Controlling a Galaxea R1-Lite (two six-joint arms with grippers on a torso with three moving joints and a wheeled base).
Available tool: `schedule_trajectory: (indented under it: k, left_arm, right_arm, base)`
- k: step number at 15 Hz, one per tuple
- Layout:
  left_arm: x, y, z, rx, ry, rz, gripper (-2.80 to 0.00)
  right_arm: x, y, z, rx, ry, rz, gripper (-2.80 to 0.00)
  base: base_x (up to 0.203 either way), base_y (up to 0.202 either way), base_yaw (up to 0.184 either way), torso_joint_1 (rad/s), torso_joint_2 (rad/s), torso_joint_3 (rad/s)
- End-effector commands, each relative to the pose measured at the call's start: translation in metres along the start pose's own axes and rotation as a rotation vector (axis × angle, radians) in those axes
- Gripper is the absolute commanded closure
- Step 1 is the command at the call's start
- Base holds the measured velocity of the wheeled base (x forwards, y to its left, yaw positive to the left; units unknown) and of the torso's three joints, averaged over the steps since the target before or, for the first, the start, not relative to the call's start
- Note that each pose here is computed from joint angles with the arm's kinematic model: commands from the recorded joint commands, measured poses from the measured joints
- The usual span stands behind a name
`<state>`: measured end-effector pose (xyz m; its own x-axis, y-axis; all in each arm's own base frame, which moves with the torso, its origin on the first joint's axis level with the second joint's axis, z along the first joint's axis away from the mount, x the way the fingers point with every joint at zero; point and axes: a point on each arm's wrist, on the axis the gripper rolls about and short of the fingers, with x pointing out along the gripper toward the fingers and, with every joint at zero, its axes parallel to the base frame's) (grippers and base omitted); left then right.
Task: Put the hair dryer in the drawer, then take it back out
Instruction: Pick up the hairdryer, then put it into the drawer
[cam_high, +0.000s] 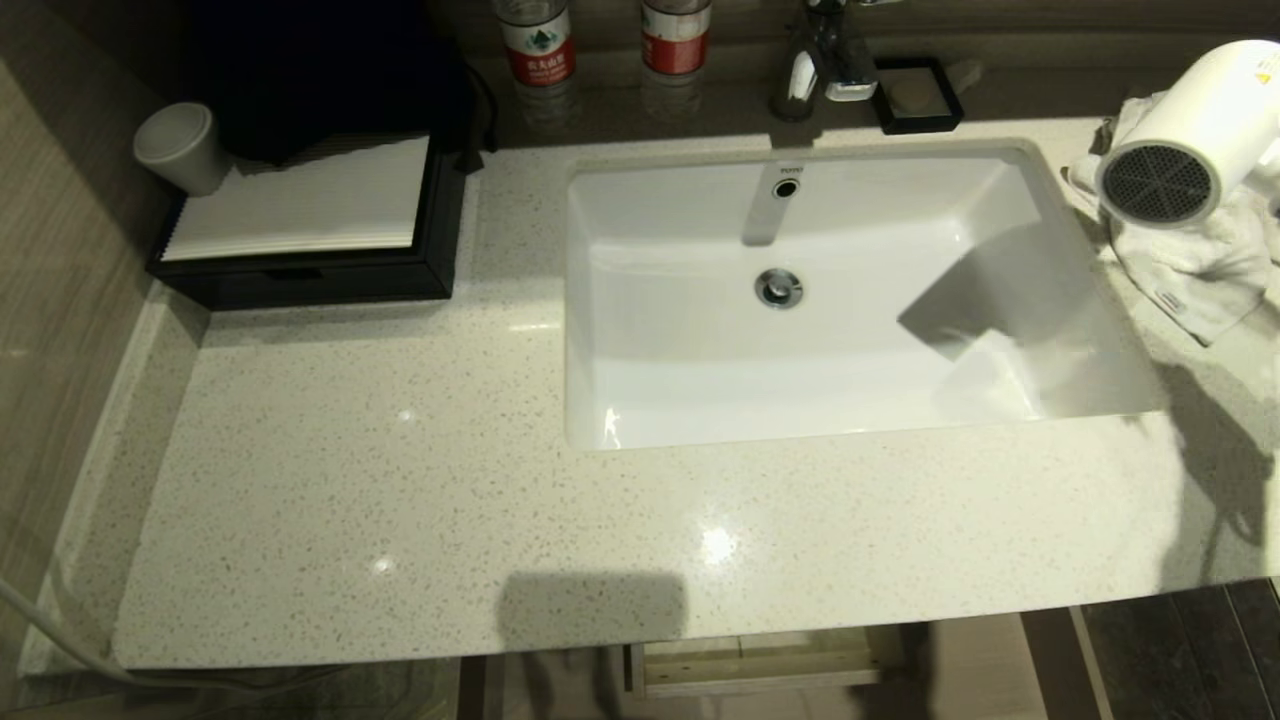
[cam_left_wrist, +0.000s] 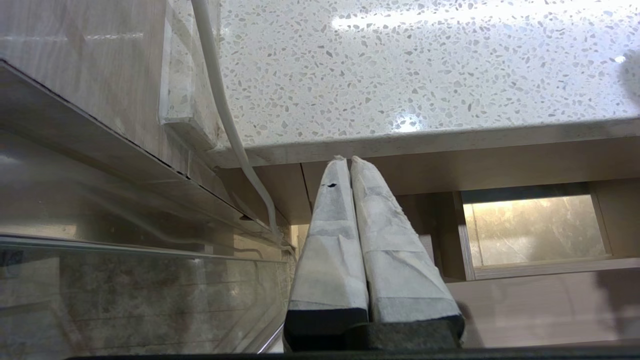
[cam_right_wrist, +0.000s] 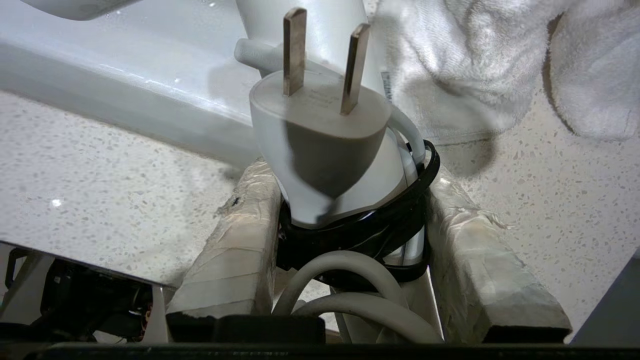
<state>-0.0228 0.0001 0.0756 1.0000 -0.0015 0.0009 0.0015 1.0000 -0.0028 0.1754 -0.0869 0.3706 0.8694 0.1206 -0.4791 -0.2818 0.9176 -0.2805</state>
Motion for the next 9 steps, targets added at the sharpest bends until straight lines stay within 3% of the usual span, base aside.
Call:
schedule_trajectory:
  k: [1,9]
  left_arm:
    - [0.000,0.000,0.000,0.000,0.001,0.000,0.00]
    - [0.000,0.000,0.000,0.000,0.000,0.000,0.00]
  right_arm:
    - [-0.023,0.020,0.003,-0.034,-0.039,-0.012,0.00]
    - [-0.062,0.057,-0.004,-0.078,-0.094,-0.054,0.00]
  base:
    - [0.000,0.000,0.000,0.000,0.00,0.000]
    - [0.000,0.000,0.000,-0.010,0.01,0.002]
